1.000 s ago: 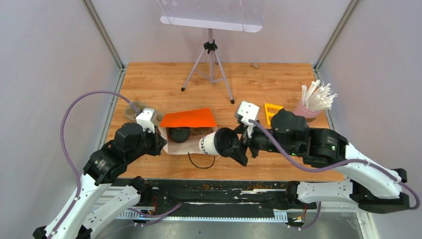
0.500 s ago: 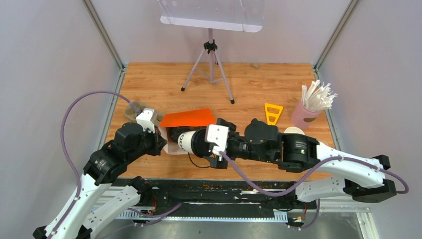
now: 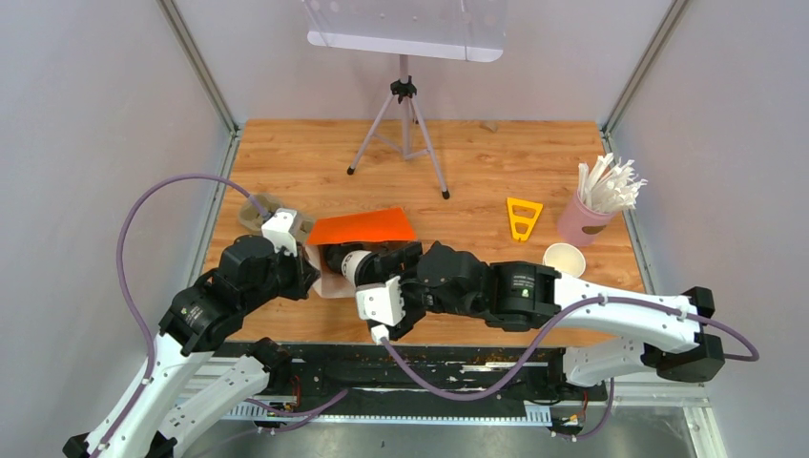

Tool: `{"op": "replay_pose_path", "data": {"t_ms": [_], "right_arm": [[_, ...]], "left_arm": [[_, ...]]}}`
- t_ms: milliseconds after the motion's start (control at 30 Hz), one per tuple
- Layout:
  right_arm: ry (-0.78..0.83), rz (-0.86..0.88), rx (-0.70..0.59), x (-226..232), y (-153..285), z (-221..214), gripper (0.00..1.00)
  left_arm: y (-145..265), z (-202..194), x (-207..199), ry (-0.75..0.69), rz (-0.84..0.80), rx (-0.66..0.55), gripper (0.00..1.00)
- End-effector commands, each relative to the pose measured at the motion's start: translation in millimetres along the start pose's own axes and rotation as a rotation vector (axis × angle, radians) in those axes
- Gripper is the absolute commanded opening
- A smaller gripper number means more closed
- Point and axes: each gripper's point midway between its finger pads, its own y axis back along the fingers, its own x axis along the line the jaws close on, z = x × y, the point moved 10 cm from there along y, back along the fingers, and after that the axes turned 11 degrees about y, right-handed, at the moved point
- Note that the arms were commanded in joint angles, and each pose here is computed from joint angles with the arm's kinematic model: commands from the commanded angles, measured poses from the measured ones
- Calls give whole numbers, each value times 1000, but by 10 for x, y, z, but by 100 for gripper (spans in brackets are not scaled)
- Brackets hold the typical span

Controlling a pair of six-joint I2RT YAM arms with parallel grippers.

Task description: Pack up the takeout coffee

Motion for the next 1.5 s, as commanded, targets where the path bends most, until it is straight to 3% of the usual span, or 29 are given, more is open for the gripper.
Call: {"op": "replay_pose_path", "data": {"t_ms": [0,300,1033,1467], "right_arm": [[135,-3,36,-27,-117,-17,71],[224,7,159,28,-274,-136,71],[180,20,339,264,-477,-424,70],[175,-25,355,345,-638,-654,70]], "left_arm": [[74,73,-45,-17,-38,-39,0],[73,52,-41,-13,-53,-46,0],[11,-72,-32,-10,-139,-44,0],[28,-128,-30,-3,-171,-28,0]]}}
